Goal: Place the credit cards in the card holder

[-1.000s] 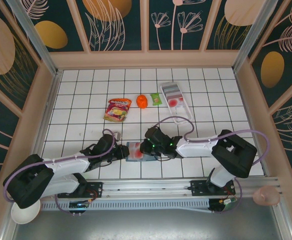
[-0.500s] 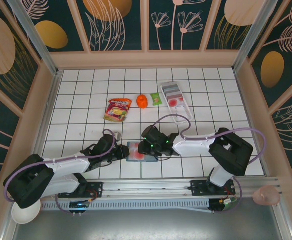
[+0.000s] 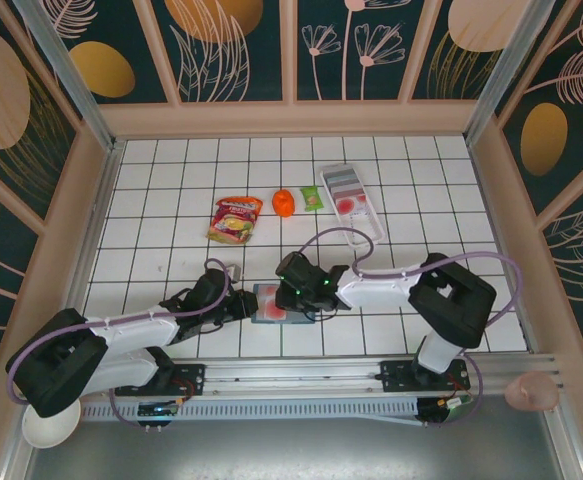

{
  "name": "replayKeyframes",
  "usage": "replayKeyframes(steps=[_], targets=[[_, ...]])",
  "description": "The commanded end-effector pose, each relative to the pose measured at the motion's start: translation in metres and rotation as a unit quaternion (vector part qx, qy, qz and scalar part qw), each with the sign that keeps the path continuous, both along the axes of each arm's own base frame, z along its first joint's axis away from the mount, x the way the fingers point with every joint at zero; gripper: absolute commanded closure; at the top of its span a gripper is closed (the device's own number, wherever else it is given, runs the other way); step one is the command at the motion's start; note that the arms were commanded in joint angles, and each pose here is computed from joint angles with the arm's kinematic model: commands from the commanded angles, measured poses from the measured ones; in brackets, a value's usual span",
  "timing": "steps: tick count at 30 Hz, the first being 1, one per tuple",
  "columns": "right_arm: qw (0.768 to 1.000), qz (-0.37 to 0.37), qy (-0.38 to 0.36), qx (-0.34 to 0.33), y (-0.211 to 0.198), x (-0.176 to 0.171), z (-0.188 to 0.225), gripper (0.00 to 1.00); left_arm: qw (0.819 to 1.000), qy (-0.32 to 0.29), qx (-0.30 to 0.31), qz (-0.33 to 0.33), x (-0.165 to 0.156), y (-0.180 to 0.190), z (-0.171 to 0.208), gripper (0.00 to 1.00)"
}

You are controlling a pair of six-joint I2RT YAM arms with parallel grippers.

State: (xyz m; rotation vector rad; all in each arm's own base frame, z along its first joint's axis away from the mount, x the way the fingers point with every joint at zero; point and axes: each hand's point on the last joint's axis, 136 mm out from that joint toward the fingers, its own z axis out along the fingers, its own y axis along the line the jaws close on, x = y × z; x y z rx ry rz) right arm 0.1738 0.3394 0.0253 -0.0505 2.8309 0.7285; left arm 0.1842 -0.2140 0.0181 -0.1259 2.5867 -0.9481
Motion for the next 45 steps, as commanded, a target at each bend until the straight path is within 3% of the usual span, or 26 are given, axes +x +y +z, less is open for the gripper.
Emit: replayKeyframes(steps=[1,15,26,35,45], targets=[[1.000,0.015,0.001,-0.018,0.007,-0.004,-0.005,0.76,1.000,0.017,0.013,-0.012,-0.012,0.005,-0.012,0.79],[0.999,0.029,-0.027,-0.038,0.015,0.003,0.009,0.70,1.000,0.015,0.012,-0.010,-0.013,0.007,-0.012,0.79],[0.998,0.029,-0.028,-0.050,0.008,0.001,0.010,0.72,1.000,0.016,0.011,-0.012,-0.012,0.005,-0.011,0.79],[0.998,0.046,-0.029,-0.033,0.026,-0.001,0.011,0.81,1.000,0.016,0.010,-0.011,-0.011,0.004,-0.011,0.81],[0.997,0.061,-0.033,-0.022,0.037,-0.005,0.017,0.79,1.000,0.020,0.011,-0.011,-0.013,0.005,-0.014,0.81]])
